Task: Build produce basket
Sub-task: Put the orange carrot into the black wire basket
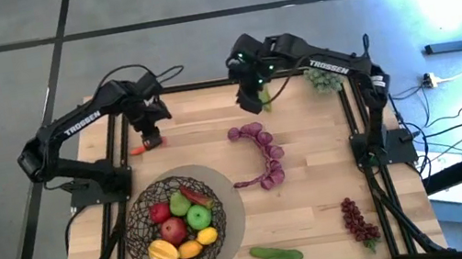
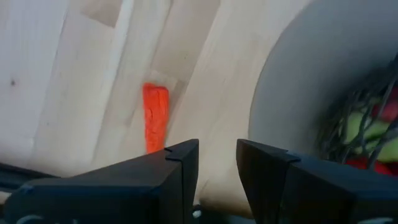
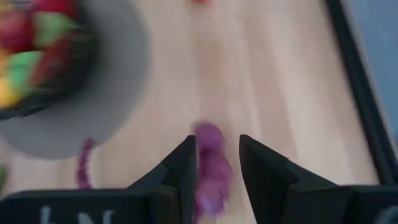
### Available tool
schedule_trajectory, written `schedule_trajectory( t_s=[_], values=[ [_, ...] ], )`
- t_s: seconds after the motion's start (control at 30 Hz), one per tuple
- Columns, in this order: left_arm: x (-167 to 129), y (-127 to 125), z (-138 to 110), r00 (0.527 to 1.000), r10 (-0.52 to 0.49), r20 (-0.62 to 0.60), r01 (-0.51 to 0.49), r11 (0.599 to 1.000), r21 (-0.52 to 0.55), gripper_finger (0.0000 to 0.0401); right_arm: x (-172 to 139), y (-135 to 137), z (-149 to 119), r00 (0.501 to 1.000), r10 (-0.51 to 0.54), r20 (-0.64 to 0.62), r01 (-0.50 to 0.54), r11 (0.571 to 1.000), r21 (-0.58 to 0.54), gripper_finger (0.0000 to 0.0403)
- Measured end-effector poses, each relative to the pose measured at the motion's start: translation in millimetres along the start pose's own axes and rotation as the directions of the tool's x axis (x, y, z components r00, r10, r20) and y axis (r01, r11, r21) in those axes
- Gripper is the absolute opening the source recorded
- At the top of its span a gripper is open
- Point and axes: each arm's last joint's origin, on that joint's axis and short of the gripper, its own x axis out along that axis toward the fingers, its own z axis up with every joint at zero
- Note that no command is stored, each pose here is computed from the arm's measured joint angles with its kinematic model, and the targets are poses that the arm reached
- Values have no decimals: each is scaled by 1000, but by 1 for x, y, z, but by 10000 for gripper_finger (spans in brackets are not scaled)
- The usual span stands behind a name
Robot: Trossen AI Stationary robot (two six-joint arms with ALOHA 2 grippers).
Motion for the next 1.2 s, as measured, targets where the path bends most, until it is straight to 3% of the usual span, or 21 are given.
schedule_trajectory(
  t_s=[0.1, 0.2, 1.03, 1.2],
  values=[
    [0, 2, -1, 1000, 0, -3, 0, 999, 38, 94, 6, 2, 5, 988, 144, 55, -133, 978, -162, 113],
    [-1, 4, -2, 1000, 1, -4, -1, 1000, 28, 93, 14, 0, 6, 984, 173, 52, -155, 955, -252, 113],
    [-1, 4, -4, 1000, 6, -23, -5, 999, 40, 92, 15, -1, 10, 982, 170, 88, -142, 955, -261, 113],
    [-1, 4, -3, 1000, -19, -14, 19, 1000, -9, 92, 16, -1, 10, 982, 170, 87, -142, 955, -261, 113]
  ],
)
